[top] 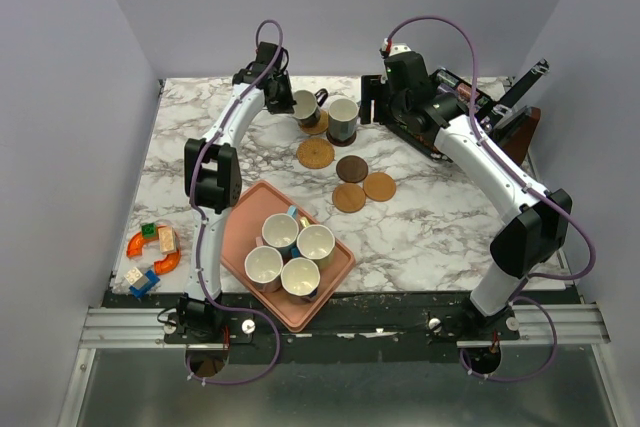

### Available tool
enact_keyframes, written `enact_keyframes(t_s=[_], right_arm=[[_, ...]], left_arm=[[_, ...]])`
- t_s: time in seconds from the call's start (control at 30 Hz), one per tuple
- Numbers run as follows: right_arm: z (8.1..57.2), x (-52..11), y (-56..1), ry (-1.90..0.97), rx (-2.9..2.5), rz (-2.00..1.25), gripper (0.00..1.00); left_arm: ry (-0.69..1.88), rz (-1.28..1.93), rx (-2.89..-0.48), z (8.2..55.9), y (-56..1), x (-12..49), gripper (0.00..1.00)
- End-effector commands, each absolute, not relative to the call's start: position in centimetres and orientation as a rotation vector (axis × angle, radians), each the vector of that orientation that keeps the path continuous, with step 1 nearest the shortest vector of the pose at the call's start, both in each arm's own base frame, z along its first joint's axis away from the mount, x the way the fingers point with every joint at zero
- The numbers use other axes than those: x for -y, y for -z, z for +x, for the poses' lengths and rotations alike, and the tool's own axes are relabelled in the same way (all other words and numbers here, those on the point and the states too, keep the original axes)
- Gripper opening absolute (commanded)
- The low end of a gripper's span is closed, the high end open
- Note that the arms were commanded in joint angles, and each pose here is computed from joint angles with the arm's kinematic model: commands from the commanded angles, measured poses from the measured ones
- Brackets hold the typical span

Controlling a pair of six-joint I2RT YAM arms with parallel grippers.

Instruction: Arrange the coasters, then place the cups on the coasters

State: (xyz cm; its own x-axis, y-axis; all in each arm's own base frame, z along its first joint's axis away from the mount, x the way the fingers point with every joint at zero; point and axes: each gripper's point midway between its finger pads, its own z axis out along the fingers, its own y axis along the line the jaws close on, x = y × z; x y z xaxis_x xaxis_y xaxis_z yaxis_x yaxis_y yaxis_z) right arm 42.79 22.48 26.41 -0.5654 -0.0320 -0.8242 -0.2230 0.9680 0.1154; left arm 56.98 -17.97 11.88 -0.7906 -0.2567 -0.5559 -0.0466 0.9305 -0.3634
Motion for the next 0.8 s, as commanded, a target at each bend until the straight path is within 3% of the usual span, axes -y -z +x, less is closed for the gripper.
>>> enact_keyframes(t_s=[0.0, 0.63, 0.77], right_arm=[[43.1, -22.5, -26.6, -0.261, -2.171, -0.163, 0.75], [43.2, -22.8, -26.2, -0.272, -2.192, -0.169, 0.75], [43.2, -22.8, -25.9, -0.272, -2.198, -0.17, 0.75]], left_arm=[[0.52, -0.196, -2.308, 57.6, -18.6, 19.2, 0.0], [0.5, -0.206, -2.367, 57.2, -16.7, 19.1, 0.0], [0.504, -0.204, -2.364, 57.3, -16.6, 19.2, 0.19]])
